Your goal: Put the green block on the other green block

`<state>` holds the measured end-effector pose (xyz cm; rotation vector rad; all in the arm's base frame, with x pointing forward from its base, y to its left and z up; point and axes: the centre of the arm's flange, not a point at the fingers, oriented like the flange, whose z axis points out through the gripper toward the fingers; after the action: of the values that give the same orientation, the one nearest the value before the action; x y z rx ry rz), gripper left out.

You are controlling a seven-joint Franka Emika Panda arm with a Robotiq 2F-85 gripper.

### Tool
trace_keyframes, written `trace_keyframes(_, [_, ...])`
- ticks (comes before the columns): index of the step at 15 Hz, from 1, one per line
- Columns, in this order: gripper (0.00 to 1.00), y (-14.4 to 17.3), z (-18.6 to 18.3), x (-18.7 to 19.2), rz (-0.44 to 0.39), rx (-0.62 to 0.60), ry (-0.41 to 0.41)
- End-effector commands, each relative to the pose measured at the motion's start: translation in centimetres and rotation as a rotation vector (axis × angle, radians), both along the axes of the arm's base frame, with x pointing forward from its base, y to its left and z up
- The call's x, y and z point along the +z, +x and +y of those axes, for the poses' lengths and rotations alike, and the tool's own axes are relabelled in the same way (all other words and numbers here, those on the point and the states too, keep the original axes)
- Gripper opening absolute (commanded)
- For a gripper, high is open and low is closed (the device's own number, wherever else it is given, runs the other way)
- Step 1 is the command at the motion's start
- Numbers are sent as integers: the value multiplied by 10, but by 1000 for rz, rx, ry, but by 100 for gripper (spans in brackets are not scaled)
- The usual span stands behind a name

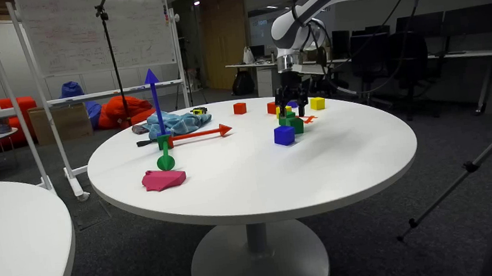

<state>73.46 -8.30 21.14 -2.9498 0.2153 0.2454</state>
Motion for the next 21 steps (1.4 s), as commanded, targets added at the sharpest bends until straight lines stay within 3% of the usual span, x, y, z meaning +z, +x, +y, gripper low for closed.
trace_keyframes(1, [100,10,-4,-4,11,-14,-13])
trace_keyframes(13, [100,19,-12,-25,27,-14,-22])
trace_keyframes(14, [75,18,-12,-27,29,-11,-21])
trace_keyframes(16, [68,18,-13,-28,29,-10,-21])
trace_keyframes(20, [35,18,-16,-25,26,-13,-22])
trace_keyframes(21, [34,18,-16,-24,25,-13,-22])
